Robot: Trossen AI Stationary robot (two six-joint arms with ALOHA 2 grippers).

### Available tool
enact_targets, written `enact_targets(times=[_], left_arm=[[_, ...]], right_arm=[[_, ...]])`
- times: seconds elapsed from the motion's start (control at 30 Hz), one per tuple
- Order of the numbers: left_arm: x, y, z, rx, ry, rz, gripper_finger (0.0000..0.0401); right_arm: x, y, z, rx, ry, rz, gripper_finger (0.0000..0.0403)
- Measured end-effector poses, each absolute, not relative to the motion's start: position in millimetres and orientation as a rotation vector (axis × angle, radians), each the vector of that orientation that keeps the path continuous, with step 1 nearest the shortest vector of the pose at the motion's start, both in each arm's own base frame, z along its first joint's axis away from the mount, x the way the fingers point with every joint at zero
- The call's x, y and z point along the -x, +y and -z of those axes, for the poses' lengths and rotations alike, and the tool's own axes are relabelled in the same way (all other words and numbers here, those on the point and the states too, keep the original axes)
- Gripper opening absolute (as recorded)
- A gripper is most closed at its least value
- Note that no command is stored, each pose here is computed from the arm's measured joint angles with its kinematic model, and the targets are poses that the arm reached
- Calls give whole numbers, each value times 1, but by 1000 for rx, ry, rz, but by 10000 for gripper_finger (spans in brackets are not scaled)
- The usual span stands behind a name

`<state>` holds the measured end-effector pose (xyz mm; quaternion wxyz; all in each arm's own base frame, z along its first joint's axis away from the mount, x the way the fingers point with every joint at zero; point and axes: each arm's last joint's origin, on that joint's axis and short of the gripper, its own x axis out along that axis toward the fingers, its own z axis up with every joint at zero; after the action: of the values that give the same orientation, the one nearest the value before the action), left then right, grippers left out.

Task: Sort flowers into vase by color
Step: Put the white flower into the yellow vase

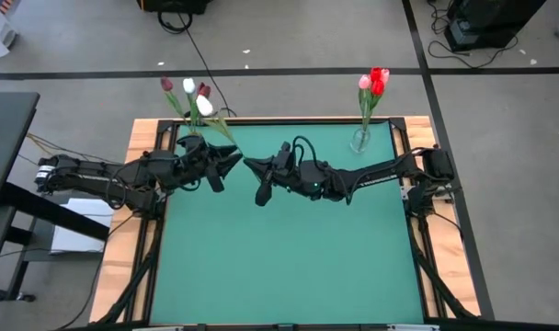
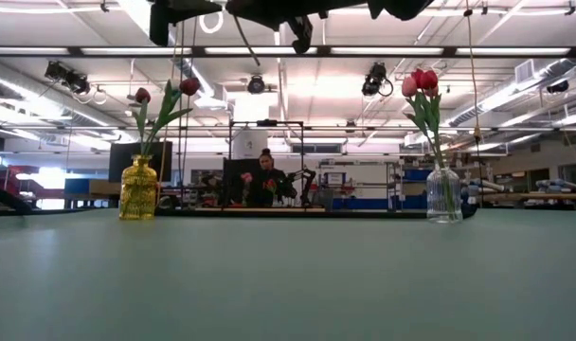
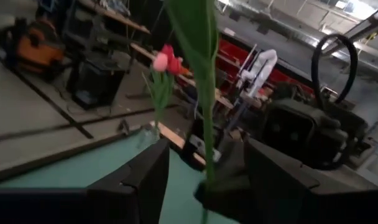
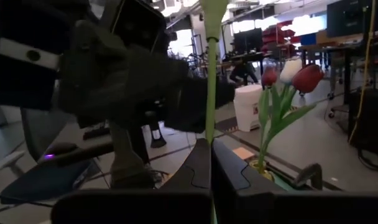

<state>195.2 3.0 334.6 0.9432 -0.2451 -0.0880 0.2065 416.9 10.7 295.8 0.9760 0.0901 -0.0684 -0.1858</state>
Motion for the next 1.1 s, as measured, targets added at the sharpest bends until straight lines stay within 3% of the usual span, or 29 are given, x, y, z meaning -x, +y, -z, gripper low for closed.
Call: enact_targets(times=[0.2,0.3,0.47,0.53,0.6,0.87,1.1], left_arm=[[-194,7,-344,427,-255,-430,217],[-194,9,-345,410,-263,-435,198],[-194,13,-345,364,-251,-432,105],[-193,14,-344,315,-229,-440,45],[-190,16,-342,278,-197,-452,16],[-165,37,-329,167,-12,-782,8],[-137,59,-320,180,85,-1042,8]], right_arm=[[-418,13,-295,-174,-125,316,3],[-418,13,-294,-172,-117,316,3],[-418,13,-292,-194,-105,295,13],[-419,11,-290,-222,-89,288,30],[-419,8,-286,-272,-51,287,55],[-411,-10,-244,-523,374,306,156],[-403,-8,-229,-430,570,258,179]])
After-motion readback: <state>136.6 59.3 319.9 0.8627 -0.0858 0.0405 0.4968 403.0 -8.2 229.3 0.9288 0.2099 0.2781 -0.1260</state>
